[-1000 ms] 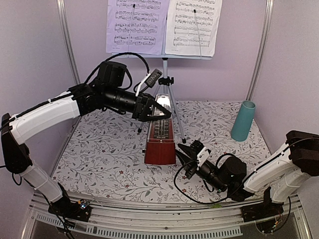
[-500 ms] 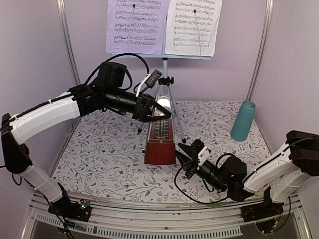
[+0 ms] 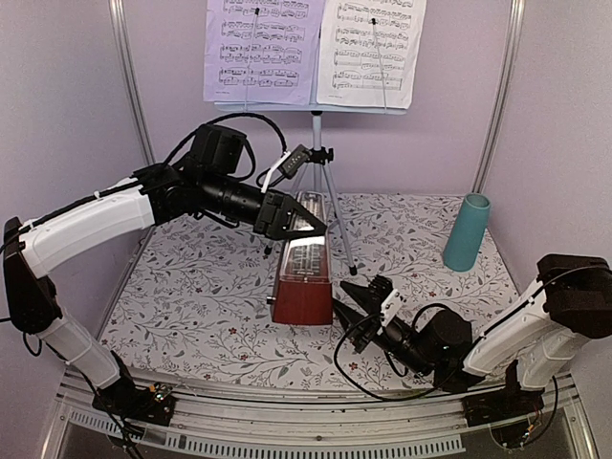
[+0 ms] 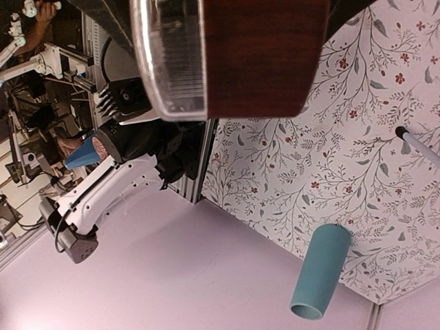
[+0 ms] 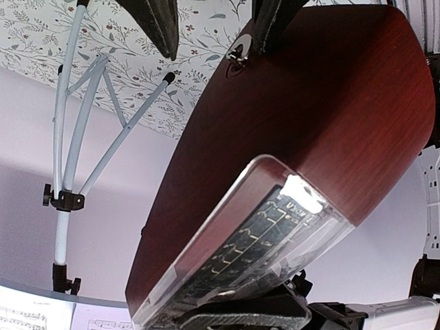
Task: Set up the instrument practice props
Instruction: Screw the knob on the metronome onto the metronome.
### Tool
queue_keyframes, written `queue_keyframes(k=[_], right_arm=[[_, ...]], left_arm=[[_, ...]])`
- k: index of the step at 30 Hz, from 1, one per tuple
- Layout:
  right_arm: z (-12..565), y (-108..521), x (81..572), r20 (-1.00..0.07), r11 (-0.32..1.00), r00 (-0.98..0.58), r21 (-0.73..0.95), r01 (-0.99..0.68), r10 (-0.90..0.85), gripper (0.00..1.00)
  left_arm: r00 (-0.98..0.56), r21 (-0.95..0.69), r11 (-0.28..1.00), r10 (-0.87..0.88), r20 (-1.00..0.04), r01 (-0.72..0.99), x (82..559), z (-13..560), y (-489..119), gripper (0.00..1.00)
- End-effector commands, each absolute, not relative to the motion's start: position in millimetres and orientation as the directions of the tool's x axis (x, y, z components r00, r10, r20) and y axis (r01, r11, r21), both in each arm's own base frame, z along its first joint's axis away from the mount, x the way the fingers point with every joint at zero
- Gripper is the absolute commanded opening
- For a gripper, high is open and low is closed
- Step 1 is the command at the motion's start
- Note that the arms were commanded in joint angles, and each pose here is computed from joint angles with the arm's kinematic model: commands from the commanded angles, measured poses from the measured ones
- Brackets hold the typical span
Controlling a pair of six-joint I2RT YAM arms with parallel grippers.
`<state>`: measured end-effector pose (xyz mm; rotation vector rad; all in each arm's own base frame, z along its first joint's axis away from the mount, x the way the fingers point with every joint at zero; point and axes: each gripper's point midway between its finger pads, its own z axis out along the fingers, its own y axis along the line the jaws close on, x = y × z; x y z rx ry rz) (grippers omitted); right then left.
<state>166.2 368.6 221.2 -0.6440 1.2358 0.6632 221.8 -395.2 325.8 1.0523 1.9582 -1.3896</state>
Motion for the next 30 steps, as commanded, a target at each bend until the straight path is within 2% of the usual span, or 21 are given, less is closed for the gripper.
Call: queue_keyframes(k=[1,9,20,30], right_arm=[[218.4,366.3,163.3,-0.975,0.649,0.176,-0.045,-0.759,0.139,0.38],[212.7,367.2,158.5,-0.975,0.626,0.186,-0.072,-0.776,0.118,0.38],[219.7,371.7,158.0,-0.97,0.623,0.207,-0.086,-0.778,0.126,0.37],[212.0,372.5,153.8,-0.976,0.619,0.187,-0.078,-0.781,0.113,0.46]], left_arm=[[-0.539,-0.528,0.115,0.242,-0.807,0.842,214.3,357.5,-390.3,0.0],[-0.538,-0.542,0.065,0.264,-0.8,0.838,207.5,357.1,-392.4,0.0],[-0.55,-0.555,0.065,0.277,-0.788,0.829,209.2,350.7,-394.7,0.0],[-0.58,-0.573,0.111,0.266,-0.77,0.812,219.2,349.2,-393.5,0.0]])
